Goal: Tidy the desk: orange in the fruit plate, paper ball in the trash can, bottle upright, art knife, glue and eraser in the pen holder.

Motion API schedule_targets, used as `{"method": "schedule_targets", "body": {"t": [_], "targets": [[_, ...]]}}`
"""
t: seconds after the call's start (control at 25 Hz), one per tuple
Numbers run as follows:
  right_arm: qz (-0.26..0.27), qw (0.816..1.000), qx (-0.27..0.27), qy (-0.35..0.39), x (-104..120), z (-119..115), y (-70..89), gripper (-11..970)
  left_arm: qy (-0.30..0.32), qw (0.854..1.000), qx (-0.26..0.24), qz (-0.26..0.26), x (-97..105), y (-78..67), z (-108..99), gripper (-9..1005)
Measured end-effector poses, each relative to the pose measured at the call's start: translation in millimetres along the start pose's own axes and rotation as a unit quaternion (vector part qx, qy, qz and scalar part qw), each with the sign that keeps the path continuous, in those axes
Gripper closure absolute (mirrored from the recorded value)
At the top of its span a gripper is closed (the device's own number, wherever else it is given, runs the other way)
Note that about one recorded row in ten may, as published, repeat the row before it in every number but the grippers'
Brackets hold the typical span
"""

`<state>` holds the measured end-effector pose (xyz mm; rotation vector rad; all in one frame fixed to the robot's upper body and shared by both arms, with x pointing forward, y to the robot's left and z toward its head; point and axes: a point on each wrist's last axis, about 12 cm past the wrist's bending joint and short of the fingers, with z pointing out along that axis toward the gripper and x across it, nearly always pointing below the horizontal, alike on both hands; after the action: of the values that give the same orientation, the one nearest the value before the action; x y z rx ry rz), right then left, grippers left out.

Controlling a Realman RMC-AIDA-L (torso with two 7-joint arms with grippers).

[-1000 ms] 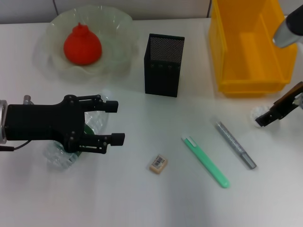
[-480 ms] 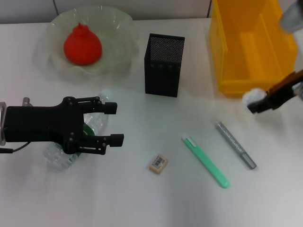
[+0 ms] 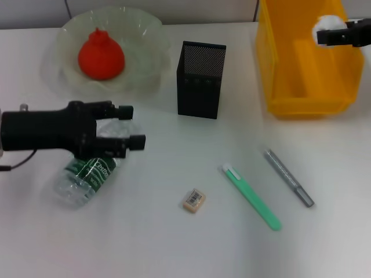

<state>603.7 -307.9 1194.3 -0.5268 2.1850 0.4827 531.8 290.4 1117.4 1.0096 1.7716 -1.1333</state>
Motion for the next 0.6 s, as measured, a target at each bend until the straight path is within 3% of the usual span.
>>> {"method": "schedule_targets", "body": {"t": [0.16, 0.24, 0.32, 0.4, 0.44, 0.48, 0.52, 0.56, 0.6], "targets": [[0.007, 0.999, -0.014, -0.042, 9, 0, -6.5, 389, 0.019, 0.997, -0.051, -0.064, -15, 12.3, -4, 192], [0.013, 0.995, -0.043, -0.086, 21, -9, -9.4, 304, 0.071, 0.984, -0.105, -0.125, -35, 23.5, -4, 194], [0.016, 0.991, -0.069, -0.111, 30, -19, -10.5, 219, 0.096, 0.976, -0.126, -0.152, -45, 28.0, -1, 196], [0.018, 0.989, -0.083, -0.12, 34, -23, -10.6, 174, 0.107, 0.973, -0.132, -0.158, -50, 29.5, 2, 199], [0.012, 0.983, -0.125, -0.136, 50, -33, -8.8, 152, 0.134, 0.965, -0.145, -0.174, -59, 32.1, 9, 200], [0.012, 0.983, -0.125, -0.136, 50, -33, -8.8, 129, 0.134, 0.965, -0.145, -0.174, -59, 32.1, 9, 201], [-0.001, 0.976, -0.169, -0.137, 65, -38, -3.8, 107, 0.178, 0.951, -0.169, -0.187, -67, 34.1, 24, 202], [-0.001, 0.976, -0.169, -0.137, 65, -38, -3.8, 107, 0.178, 0.951, -0.169, -0.187, -67, 34.1, 24, 203], [-0.017, 0.97, -0.203, -0.134, 76, -40, 1.6, 107, 0.188, 0.948, -0.175, -0.187, -69, 34.6, 27, 205]]}}
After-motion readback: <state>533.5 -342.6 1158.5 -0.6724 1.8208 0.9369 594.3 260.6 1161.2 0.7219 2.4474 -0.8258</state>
